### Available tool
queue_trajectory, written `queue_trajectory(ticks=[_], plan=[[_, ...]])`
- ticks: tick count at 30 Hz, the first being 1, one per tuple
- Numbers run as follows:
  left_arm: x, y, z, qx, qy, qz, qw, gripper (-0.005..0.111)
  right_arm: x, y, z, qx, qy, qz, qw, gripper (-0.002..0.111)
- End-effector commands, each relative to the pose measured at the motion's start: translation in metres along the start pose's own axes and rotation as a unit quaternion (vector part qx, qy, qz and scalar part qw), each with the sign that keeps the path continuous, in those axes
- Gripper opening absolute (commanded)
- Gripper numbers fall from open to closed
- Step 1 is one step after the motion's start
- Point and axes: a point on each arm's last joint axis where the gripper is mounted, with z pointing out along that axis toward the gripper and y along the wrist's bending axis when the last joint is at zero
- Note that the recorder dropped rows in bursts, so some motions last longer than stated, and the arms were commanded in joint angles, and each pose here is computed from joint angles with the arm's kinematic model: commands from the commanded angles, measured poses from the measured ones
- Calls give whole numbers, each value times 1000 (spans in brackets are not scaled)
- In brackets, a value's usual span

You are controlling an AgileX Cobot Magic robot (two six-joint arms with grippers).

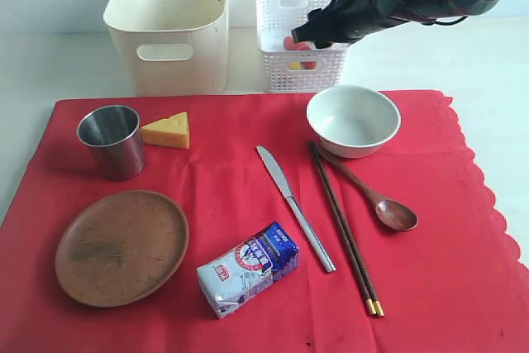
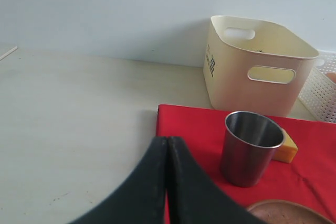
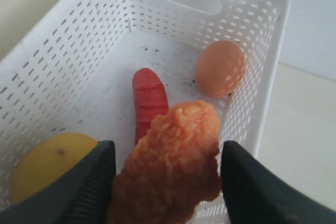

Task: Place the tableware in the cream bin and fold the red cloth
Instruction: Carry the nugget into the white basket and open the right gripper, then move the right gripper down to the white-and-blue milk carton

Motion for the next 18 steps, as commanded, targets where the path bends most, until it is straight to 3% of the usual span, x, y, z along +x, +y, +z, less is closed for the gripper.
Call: queue_trajectory(ticks=[1, 12, 18], plan=[[-1, 0, 0, 1, -6, 3, 1000, 2, -3, -2, 0, 5, -11, 3, 1000, 3], [-1, 0, 0, 1, -6, 3, 1000, 2, -4, -2, 0, 8, -18, 1, 1000, 53], [-1, 0, 0, 1, -6, 3, 1000, 2, -20, -3, -15, 12, -43, 2, 999, 78]])
